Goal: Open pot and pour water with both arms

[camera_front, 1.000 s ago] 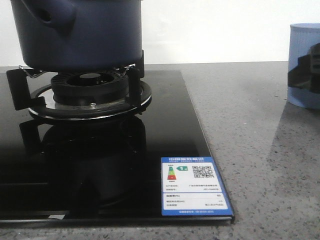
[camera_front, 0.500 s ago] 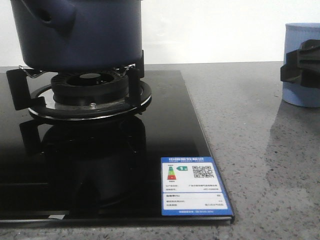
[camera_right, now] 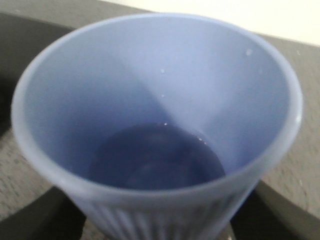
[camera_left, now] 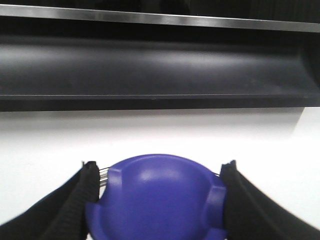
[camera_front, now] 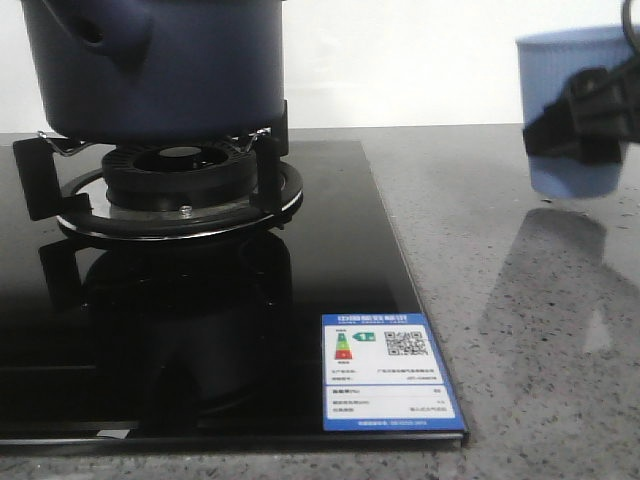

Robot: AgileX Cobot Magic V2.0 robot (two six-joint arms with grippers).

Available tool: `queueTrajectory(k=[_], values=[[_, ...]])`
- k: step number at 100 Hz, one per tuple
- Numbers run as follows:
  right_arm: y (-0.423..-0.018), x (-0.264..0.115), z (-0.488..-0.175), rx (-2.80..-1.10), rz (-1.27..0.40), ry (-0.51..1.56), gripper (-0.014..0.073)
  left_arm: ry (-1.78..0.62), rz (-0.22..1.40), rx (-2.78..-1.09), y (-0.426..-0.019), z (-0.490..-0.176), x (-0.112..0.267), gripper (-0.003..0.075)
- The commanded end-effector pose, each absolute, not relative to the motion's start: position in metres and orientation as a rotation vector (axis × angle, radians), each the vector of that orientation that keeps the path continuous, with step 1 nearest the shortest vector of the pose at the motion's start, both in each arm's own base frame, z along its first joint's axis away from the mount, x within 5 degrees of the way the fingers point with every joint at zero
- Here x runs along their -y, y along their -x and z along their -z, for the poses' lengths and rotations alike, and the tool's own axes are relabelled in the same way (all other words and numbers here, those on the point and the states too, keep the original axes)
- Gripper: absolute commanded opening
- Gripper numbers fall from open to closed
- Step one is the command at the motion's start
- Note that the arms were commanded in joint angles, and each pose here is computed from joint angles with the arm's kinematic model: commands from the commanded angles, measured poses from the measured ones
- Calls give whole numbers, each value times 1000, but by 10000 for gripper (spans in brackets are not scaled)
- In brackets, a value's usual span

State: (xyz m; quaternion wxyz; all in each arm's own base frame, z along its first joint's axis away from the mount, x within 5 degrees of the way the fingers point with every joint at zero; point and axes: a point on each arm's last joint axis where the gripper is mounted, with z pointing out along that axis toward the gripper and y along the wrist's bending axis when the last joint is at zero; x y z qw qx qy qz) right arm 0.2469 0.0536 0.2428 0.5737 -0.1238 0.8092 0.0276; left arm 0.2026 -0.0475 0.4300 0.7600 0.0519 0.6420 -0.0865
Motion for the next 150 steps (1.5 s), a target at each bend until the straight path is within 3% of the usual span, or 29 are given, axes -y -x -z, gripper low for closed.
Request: queueTrajectory(k=[1,37,72,113,150], values=[[-253,-61,-287,-1724,-75,304,262,-68,158,-1265,-193,-453,40,316],[-262,-105,-360,-1628,-29,621,262,-68,158,-1265,-193,-453,40,316],[-273,-147,-411,-1581,143,885,262,-68,158,-1265,-193,-453,40,316],[-295,-201,-423,-1420,493,1168,262,-71,160,-1270,-193,-453,41,316],[-305,-218,-415,-1256,686,1298,262,-71,160,-1271,-193,-453,41,316]])
